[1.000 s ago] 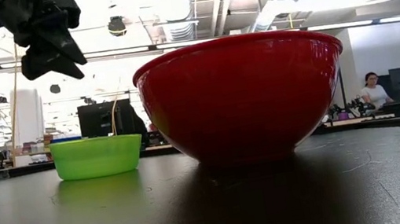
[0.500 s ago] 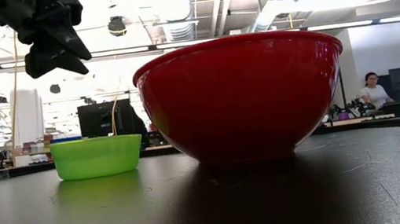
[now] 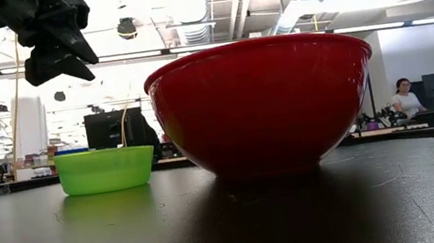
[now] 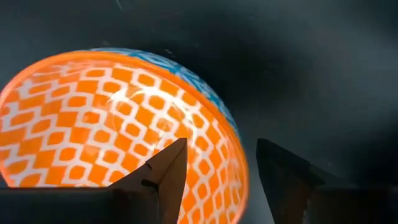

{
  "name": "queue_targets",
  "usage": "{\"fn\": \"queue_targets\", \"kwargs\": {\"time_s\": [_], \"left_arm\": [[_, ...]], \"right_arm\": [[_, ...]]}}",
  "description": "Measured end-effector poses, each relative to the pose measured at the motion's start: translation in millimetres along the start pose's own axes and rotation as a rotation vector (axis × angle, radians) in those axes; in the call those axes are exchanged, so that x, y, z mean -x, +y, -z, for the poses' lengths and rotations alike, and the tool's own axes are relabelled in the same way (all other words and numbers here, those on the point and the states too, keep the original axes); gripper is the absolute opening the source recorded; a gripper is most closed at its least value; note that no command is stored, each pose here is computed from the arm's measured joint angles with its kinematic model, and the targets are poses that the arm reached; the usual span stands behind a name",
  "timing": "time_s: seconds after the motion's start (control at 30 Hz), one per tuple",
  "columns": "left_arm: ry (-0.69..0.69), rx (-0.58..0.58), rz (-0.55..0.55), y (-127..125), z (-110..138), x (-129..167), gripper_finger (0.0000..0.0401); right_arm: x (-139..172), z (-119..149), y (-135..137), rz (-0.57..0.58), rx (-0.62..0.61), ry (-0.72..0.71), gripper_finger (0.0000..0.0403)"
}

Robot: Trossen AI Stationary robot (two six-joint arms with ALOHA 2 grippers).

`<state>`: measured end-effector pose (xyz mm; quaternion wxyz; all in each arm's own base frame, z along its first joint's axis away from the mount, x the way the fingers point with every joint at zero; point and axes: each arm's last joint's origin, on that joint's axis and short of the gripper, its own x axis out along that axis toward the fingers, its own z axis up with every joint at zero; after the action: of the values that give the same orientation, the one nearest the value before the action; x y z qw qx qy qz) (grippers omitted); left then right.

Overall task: Nest bowls inside each other
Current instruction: Stack the orange patterned bowl on top of the blue bowl

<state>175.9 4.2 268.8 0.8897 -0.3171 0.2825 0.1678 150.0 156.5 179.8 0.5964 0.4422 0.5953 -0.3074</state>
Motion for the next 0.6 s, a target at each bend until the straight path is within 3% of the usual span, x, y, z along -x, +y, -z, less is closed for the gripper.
{"fn": "queue_targets", "kwargs": {"time_s": [0.2,0.47,0.6], "left_arm": [[0.000,0.007,0.000,0.0,0.0,0.0,0.0144],[0.000,0.007,0.000,0.0,0.0,0.0,0.0144],[0.001,0.007,0.001,0.0,0.0,0.0,0.0144]], "right_arm": [[-5.5,-1.9,-1.8,-0.022,0.007,-0.035,0.0171],[-5.2,-1.7,-1.1,-0.029,0.015,-0.034,0.0021],[-0.9,-2.1,-2.5,-0.041,0.019,-0.028,0.0016]]}}
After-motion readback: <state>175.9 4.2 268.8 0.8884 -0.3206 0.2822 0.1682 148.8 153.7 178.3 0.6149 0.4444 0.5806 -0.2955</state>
